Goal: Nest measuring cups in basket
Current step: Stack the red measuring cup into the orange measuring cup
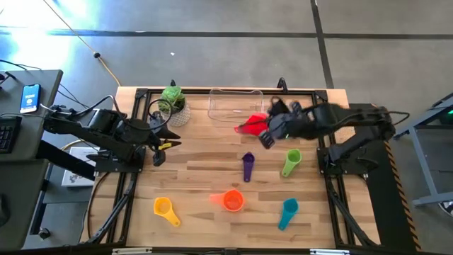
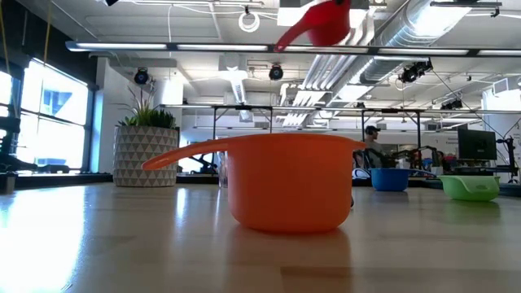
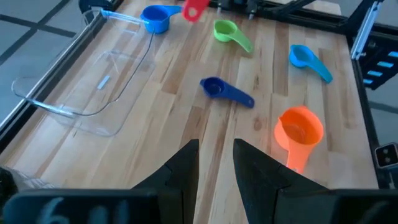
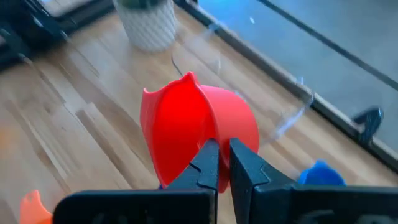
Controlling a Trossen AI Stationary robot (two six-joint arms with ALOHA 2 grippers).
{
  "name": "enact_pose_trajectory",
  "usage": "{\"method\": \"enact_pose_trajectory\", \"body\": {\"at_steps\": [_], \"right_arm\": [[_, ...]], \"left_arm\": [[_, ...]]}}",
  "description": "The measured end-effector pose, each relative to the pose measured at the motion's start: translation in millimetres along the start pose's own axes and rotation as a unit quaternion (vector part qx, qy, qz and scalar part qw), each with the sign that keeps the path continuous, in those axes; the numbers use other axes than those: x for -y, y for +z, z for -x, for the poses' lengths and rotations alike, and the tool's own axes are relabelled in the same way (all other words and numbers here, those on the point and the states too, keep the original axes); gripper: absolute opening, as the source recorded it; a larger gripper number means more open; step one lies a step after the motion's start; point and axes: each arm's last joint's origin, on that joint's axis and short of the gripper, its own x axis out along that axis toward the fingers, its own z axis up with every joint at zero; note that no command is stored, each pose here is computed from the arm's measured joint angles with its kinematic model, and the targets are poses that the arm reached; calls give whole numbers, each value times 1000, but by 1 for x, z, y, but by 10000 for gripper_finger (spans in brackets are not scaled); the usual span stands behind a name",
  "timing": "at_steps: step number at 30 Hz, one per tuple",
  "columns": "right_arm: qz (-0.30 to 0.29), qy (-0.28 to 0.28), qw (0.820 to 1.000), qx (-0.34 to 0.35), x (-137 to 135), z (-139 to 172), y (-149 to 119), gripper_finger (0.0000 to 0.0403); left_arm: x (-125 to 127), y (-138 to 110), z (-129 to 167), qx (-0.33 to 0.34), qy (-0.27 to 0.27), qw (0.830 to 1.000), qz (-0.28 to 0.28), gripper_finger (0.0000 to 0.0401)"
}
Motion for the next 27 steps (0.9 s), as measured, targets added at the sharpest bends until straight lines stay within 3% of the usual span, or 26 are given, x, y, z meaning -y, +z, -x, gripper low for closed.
{"method": "enact_pose_trajectory", "body": {"at_steps": [10,27], "right_arm": [[40,76,993,79,46,17,36,0],[98,67,992,36,74,20,33,0]], "left_arm": [[0,1,0,7,0,999,31,90],[-1,2,0,19,27,996,80,90]]}}
